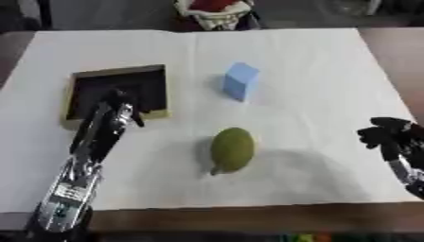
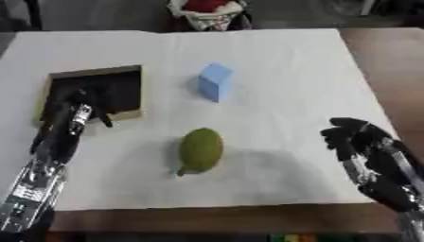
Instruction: Pick up objects on the table and place them in the box.
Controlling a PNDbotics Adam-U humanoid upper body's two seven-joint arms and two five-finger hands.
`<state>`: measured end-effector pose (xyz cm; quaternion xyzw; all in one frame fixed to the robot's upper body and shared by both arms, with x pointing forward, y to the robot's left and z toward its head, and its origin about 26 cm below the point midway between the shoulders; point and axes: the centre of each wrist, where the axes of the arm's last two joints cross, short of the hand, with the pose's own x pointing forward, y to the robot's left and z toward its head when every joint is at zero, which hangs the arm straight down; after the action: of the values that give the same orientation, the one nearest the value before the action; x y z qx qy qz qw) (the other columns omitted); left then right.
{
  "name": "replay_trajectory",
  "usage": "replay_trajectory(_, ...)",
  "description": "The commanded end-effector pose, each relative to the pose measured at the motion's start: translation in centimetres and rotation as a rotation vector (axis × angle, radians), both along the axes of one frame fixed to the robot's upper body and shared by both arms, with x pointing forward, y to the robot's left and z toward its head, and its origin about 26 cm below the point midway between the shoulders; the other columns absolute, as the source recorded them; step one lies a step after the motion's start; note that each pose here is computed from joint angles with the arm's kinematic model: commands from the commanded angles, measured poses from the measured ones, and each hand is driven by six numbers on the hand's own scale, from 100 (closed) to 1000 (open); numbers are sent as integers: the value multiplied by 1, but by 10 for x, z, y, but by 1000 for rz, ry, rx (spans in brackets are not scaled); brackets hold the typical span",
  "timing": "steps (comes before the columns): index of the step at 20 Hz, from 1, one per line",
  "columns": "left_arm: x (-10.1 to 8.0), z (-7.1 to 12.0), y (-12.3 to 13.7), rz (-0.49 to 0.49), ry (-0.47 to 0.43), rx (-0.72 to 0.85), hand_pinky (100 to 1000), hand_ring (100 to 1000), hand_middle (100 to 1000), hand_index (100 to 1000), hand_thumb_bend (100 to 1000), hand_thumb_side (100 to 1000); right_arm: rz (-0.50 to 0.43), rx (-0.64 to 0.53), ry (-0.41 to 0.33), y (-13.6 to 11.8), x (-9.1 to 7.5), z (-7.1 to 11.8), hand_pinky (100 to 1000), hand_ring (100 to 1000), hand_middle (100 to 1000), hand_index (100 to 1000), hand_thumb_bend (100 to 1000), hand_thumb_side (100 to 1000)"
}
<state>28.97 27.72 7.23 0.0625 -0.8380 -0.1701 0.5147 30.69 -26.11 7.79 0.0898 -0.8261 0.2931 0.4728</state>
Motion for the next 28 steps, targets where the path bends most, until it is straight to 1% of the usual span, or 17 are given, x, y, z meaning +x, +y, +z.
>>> replay_trajectory(1, 1, 13, 2, -43, -45, 86, 464, 629, 655, 844, 100, 757, -3, -8, -23, -3, 1, 7, 761, 769, 504, 819, 100, 470)
replay_trajectory(2, 1, 15, 3, -66, -54, 126, 472, 638, 664, 848, 100, 752, -2, -8, -22, -3, 1, 7, 761, 769, 504, 819, 100, 470)
replay_trajectory(4, 2, 21, 3, -113, -72, 200, 491, 660, 684, 856, 100, 694, -1, -10, -21, -3, 1, 7, 761, 769, 504, 819, 100, 470)
replay_trajectory(6, 5, 30, 2, -170, -97, 275, 506, 677, 700, 863, 100, 664, 0, -12, -20, -3, 1, 6, 761, 769, 504, 819, 100, 470)
replay_trajectory(7, 7, 35, 2, -196, -108, 307, 520, 689, 714, 870, 100, 632, 1, -12, -19, -3, 1, 6, 761, 769, 504, 819, 100, 470)
replay_trajectory(8, 9, 41, 2, -226, -122, 349, 522, 690, 716, 871, 100, 627, 2, -13, -19, -3, 1, 6, 761, 769, 504, 819, 100, 470)
replay_trajectory(9, 11, 49, 1, -254, -137, 394, 534, 695, 724, 875, 100, 585, 3, -14, -18, -3, 1, 6, 761, 769, 504, 819, 100, 470)
replay_trajectory(12, 19, 73, -2, -336, -185, 544, 561, 703, 738, 886, 100, 546, 8, -19, -16, -3, 1, 5, 761, 769, 504, 819, 100, 470)
replay_trajectory(15, 27, 97, -11, -418, -240, 689, 586, 708, 748, 894, 100, 511, 19, -25, -13, -2, 0, 5, 762, 769, 504, 819, 100, 470)
replay_trajectory(17, 33, 112, -17, -464, -278, 776, 609, 714, 757, 897, 100, 467, 36, -31, -12, 0, 1, 5, 762, 771, 504, 819, 100, 470)
replay_trajectory(22, 43, 138, -24, -557, -352, 972, 666, 721, 763, 897, 100, 314, 96, -67, -10, 3, 0, 4, 766, 775, 505, 818, 100, 470)
replay_trajectory(23, 44, 141, -25, -574, -364, 1008, 678, 724, 765, 897, 100, 298, 106, -75, -12, 4, 0, 4, 766, 775, 506, 818, 100, 470)
replay_trajectory(24, 45, 145, -26, -596, -377, 1047, 697, 729, 769, 899, 120, 279, 116, -83, -15, 4, 0, 5, 767, 776, 506, 817, 100, 470)
replay_trajectory(25, 46, 148, -26, -618, -390, 1087, 711, 733, 772, 901, 155, 286, 127, -92, -19, 4, 0, 5, 768, 777, 506, 817, 100, 470)
replay_trajectory(26, 47, 151, -27, -644, -402, 1124, 716, 735, 773, 902, 164, 293, 137, -105, -25, 4, 0, 6, 768, 778, 507, 817, 100, 470)
replay_trajectory(27, 48, 153, -27, -666, -412, 1156, 726, 737, 776, 903, 173, 323, 146, -120, -31, 4, 0, 7, 770, 782, 506, 812, 100, 470)
replay_trajectory(28, 49, 155, -27, -684, -420, 1179, 729, 737, 774, 903, 160, 327, 156, -134, -39, 5, 0, 7, 773, 785, 506, 810, 100, 470)
